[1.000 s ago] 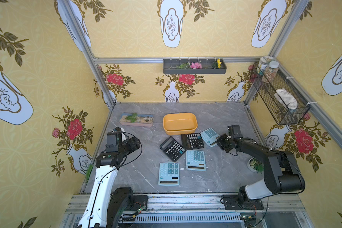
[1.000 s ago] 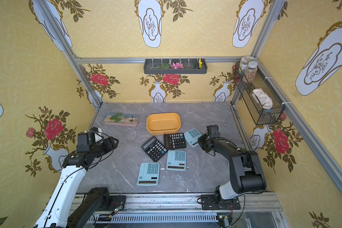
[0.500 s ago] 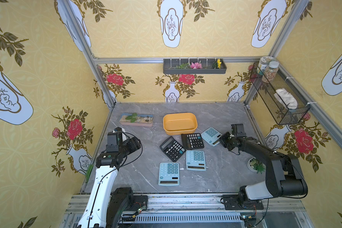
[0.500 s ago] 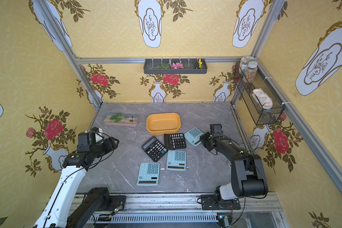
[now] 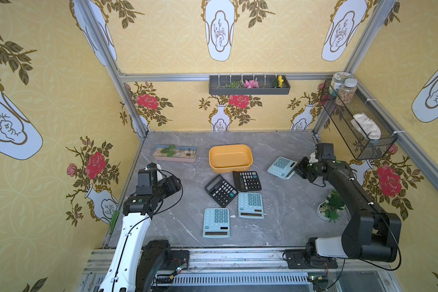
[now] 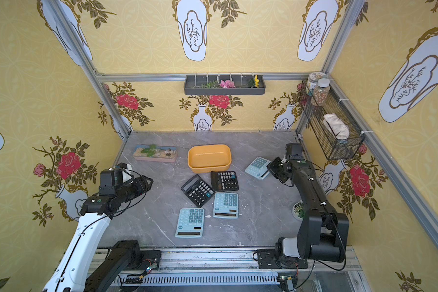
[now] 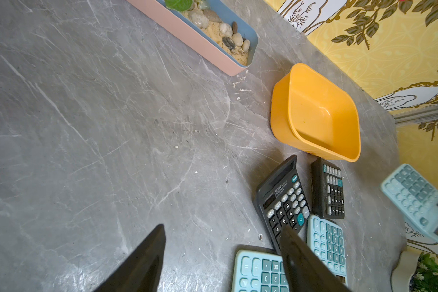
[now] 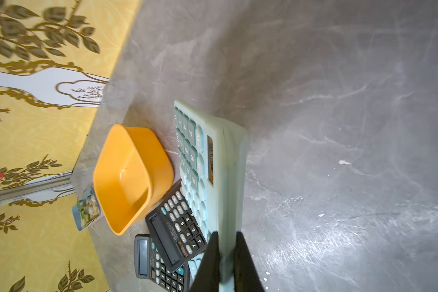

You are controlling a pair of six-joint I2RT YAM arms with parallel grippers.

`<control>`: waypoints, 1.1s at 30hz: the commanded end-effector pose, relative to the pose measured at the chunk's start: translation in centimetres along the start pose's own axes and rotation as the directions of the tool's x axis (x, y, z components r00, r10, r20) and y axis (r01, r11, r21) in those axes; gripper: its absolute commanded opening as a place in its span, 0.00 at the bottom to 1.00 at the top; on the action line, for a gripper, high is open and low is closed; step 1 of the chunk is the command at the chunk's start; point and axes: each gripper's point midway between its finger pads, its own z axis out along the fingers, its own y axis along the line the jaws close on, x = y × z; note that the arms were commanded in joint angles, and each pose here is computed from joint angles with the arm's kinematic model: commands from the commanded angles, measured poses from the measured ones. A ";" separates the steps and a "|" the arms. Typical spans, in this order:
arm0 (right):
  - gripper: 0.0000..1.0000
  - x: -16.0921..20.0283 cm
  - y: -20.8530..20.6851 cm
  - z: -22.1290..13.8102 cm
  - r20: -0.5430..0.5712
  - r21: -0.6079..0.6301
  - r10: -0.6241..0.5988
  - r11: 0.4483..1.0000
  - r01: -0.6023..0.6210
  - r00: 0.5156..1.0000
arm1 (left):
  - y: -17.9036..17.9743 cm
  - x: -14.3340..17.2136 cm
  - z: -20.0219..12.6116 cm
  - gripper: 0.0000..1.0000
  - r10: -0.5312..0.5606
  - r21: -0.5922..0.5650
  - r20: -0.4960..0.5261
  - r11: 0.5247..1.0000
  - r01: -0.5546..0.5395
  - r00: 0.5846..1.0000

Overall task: Put the calculator in the storage box
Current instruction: Pick up the calculator at the center of the board, then place the calculator in the storage box.

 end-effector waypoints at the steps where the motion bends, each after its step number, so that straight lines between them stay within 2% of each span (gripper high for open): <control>1: 0.00 1.2 1.8 -2.5 -0.070 -0.051 -0.164 0.986 0.161 0.984 | -0.3 0.2 0.0 0.73 0.006 0.017 -0.011 1.000 -0.006 1.000; 9: 0.00 -0.5 7.9 -4.7 -0.053 -0.266 -0.318 0.918 0.294 0.947 | -0.5 0.4 0.1 0.73 0.013 0.025 -0.019 1.000 -0.012 1.000; 12: 0.00 -0.4 10.0 -4.6 -0.083 -0.323 -0.378 0.886 0.334 0.922 | -0.5 0.4 0.1 0.73 0.016 0.022 -0.019 1.000 -0.016 1.000; 16: 0.00 0.4 14.2 -4.3 -0.120 -0.393 -0.489 0.823 0.411 0.864 | -0.5 0.4 0.1 0.73 0.018 0.019 -0.020 1.000 -0.018 1.000; 20: 0.00 0.8 17.3 -3.3 -0.134 -0.421 -0.565 0.776 0.469 0.814 | -0.5 0.5 0.1 0.73 0.023 0.013 -0.017 1.000 -0.022 1.000; 26: 0.00 0.6 19.1 -0.3 -0.159 -0.408 -0.621 0.749 0.521 0.768 | -0.5 0.6 0.1 0.73 0.028 0.007 -0.017 1.000 -0.028 0.999; 33: 0.00 0.9 20.7 4.8 -0.223 -0.389 -0.676 0.722 0.572 0.702 | -0.6 0.8 0.2 0.72 0.035 0.004 -0.027 0.999 -0.035 0.999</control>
